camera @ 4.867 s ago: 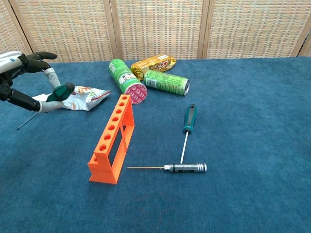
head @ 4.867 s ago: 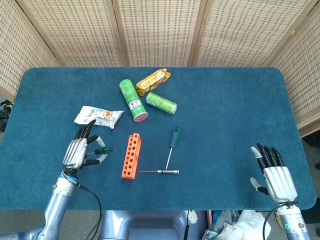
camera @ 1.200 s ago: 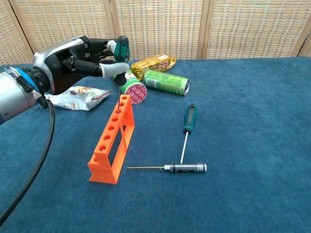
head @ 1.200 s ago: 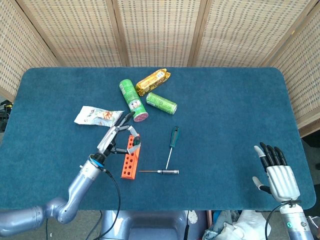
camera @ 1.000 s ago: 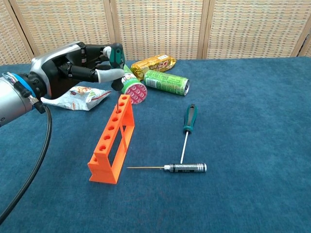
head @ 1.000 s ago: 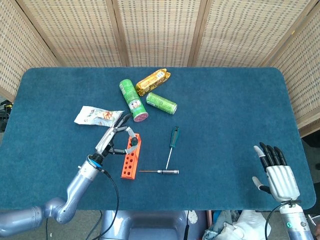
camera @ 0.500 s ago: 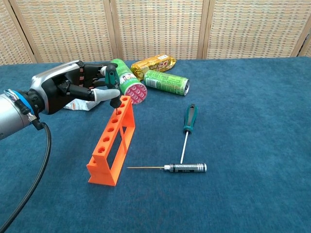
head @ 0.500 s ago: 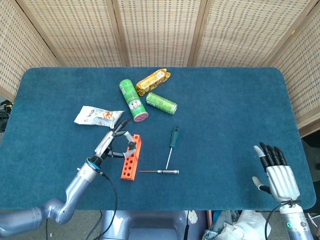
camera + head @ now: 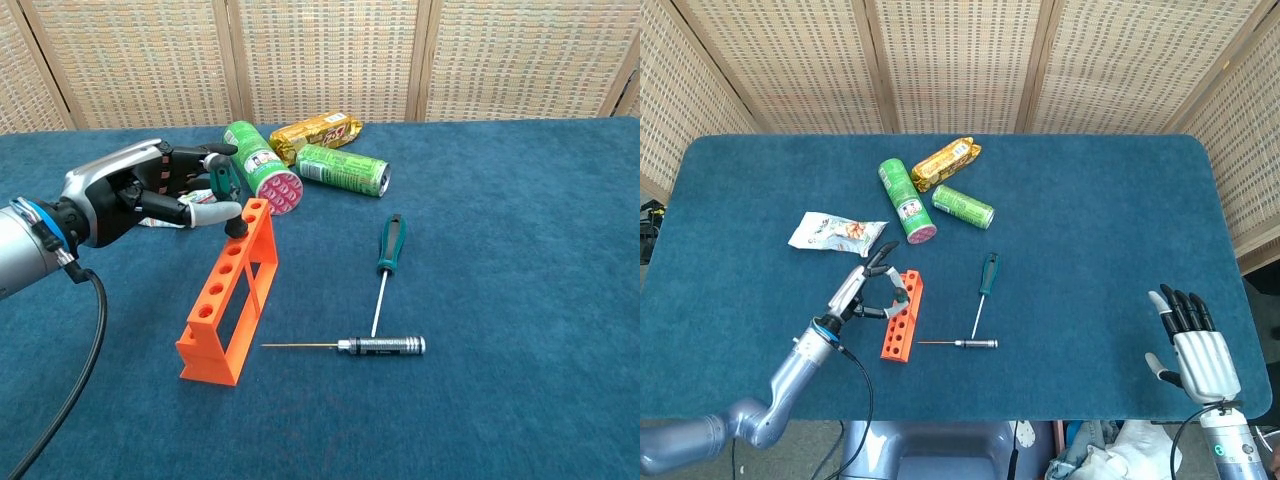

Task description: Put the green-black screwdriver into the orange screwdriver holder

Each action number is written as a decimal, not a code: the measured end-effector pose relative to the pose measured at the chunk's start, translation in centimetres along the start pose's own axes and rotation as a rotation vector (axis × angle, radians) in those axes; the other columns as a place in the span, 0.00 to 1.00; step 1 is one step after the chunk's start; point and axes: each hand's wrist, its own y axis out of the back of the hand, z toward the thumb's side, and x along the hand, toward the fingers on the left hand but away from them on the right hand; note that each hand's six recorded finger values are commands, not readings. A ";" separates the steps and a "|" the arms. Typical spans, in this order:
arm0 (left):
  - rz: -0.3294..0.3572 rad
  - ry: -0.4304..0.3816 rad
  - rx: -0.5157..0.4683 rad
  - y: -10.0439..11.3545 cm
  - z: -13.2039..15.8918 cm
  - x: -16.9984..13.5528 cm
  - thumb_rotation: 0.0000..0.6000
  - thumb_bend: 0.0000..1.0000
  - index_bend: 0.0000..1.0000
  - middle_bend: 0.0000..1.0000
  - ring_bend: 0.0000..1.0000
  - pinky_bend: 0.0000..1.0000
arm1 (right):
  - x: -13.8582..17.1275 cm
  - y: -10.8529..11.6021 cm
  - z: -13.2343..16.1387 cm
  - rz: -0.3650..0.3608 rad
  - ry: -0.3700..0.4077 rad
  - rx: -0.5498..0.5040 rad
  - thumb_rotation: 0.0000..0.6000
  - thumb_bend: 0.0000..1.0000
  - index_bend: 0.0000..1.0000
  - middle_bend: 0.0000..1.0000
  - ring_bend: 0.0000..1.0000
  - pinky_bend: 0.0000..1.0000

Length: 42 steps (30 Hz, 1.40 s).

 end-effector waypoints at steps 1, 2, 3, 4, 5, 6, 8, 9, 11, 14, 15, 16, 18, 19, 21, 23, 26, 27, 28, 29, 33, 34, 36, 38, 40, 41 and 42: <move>0.000 0.002 0.000 0.0 -0.1 0.0 1.00 0.35 0.62 0.06 0.00 0.00 | 0.0 0.0 0.0 -0.001 0.000 0.000 1.00 0.24 0.00 0.00 0.00 0.00; 0.000 0.003 0.000 -0.1 -0.1 0.0 1.00 0.35 0.62 0.06 0.00 0.00 | 0.0 0.0 0.0 -0.001 0.001 0.000 1.00 0.24 0.00 0.00 0.00 0.00; 0.000 0.004 0.001 -0.1 -0.2 0.0 1.00 0.35 0.62 0.06 0.00 0.00 | 0.0 0.0 0.0 0.000 0.001 0.000 1.00 0.24 0.00 0.00 0.00 0.00; -0.001 0.005 0.003 -0.1 -0.2 0.0 1.00 0.35 0.62 0.06 0.00 0.00 | 0.0 0.0 0.0 0.000 0.001 0.001 1.00 0.24 0.00 0.00 0.00 0.00; -0.002 0.006 0.005 -0.2 -0.3 0.0 1.00 0.35 0.62 0.06 0.00 0.00 | 0.0 0.0 0.0 0.001 0.001 0.001 1.00 0.24 0.00 0.00 0.00 0.00; -0.002 0.007 0.006 -0.2 -0.4 0.0 1.00 0.35 0.62 0.06 0.00 0.00 | 0.0 0.0 0.0 0.001 0.002 0.001 1.00 0.24 0.00 0.00 0.00 0.00; -0.002 0.010 0.005 -0.3 -0.5 0.0 1.00 0.35 0.62 0.06 0.00 0.00 | 0.0 0.0 0.0 0.000 0.002 0.001 1.00 0.24 0.00 0.00 0.00 0.00; -0.002 0.011 0.005 -0.3 -0.6 0.0 1.00 0.35 0.62 0.06 0.00 0.00 | 0.0 0.0 0.0 0.000 0.002 0.001 1.00 0.24 0.00 0.00 0.00 0.00; -0.002 0.011 0.005 -0.3 -0.6 0.0 1.00 0.35 0.61 0.06 0.00 0.00 | 0.0 0.0 0.0 -0.003 0.001 0.000 1.00 0.24 0.00 0.00 0.00 0.00; 0.003 0.008 0.005 -0.3 -0.5 0.0 1.00 0.35 0.55 0.06 0.00 0.00 | 0.0 0.0 0.0 -0.003 0.001 0.001 1.00 0.24 0.00 0.00 0.00 0.00; 0.004 0.007 0.006 -0.3 -0.5 0.0 1.00 0.35 0.53 0.06 0.00 0.00 | 0.0 0.0 0.0 -0.004 0.001 0.001 1.00 0.24 0.00 0.00 0.00 0.00; 0.006 0.006 0.006 -0.2 -0.5 0.0 1.00 0.34 0.52 0.06 0.00 0.00 | 0.0 0.1 0.0 -0.005 0.001 0.000 1.00 0.24 0.00 0.00 0.00 0.00; 0.007 0.005 0.006 -0.2 -0.4 0.0 1.00 0.33 0.51 0.05 0.00 0.00 | 0.0 0.1 0.0 -0.005 0.002 0.000 1.00 0.24 0.00 0.00 0.00 0.00; 0.007 0.004 0.007 -0.2 -0.4 0.0 1.00 0.33 0.50 0.05 0.00 0.00 | 0.0 0.1 0.0 -0.005 0.002 0.000 1.00 0.24 0.00 0.00 0.00 0.00; 0.007 0.002 0.008 -0.1 -0.3 0.0 1.00 0.32 0.48 0.05 0.00 0.00 | 0.0 0.0 0.0 -0.005 0.001 0.000 1.00 0.24 0.00 0.00 0.00 0.00; 0.005 0.000 0.009 -0.1 -0.2 0.0 1.00 0.32 0.46 0.04 0.00 0.00 | 0.0 0.1 0.0 -0.007 0.002 0.000 1.00 0.24 0.00 0.00 0.00 0.00; 0.006 -0.002 0.010 0.0 -0.1 0.0 1.00 0.32 0.44 0.04 0.00 0.00 | 0.0 0.1 0.0 -0.008 0.002 -0.001 1.00 0.24 0.00 0.00 0.00 0.00; 0.007 -0.003 0.011 0.0 0.0 0.0 1.00 0.32 0.43 0.04 0.00 0.00 | 0.0 0.1 0.0 -0.008 0.002 -0.001 1.00 0.24 0.00 0.00 0.00 0.00; 0.007 -0.004 0.011 0.0 0.0 0.0 1.00 0.32 0.42 0.03 0.00 0.00 | 0.0 0.1 0.0 -0.007 0.002 -0.001 1.00 0.24 0.00 0.00 0.00 0.00; 0.007 -0.004 0.012 0.0 0.0 -0.1 1.00 0.31 0.41 0.03 0.00 0.00 | 0.0 0.1 0.1 -0.008 0.003 -0.001 1.00 0.24 0.00 0.00 0.00 0.00; 0.008 -0.007 0.016 0.2 0.2 -0.1 1.00 0.31 0.39 0.03 0.00 0.00 | 0.0 0.1 0.1 -0.008 0.003 -0.001 1.00 0.24 0.00 0.00 0.00 0.00; 0.008 -0.008 0.017 0.3 0.2 -0.1 1.00 0.31 0.38 0.03 0.00 0.00 | 0.0 0.1 0.0 -0.008 0.003 -0.002 1.00 0.24 0.00 0.00 0.00 0.00; 0.008 -0.009 0.018 0.3 0.2 -0.2 1.00 0.30 0.37 0.03 0.00 0.00 | 0.0 0.1 0.0 -0.009 0.003 -0.002 1.00 0.24 0.00 0.00 0.00 0.00; 0.008 -0.013 0.017 0.3 0.4 -0.2 1.00 0.30 0.35 0.02 0.00 0.00 | 0.0 0.1 0.1 -0.009 0.004 -0.002 1.00 0.24 0.00 0.00 0.00 0.00; 0.007 -0.017 0.017 0.3 0.5 -0.2 1.00 0.30 0.33 0.02 0.00 0.00 | 0.0 0.1 0.1 -0.008 0.004 -0.001 1.00 0.24 0.00 0.00 0.00 0.00; 0.006 -0.020 0.017 0.3 0.7 -0.3 1.00 0.30 0.32 0.02 0.00 0.00 | 0.0 0.1 0.1 -0.008 0.003 -0.001 1.00 0.24 0.00 0.00 0.00 0.00; 0.005 -0.023 0.016 0.4 0.8 -0.3 1.00 0.30 0.32 0.02 0.00 0.00 | 0.0 0.1 0.1 -0.008 0.003 -0.001 1.00 0.24 0.00 0.00 0.00 0.00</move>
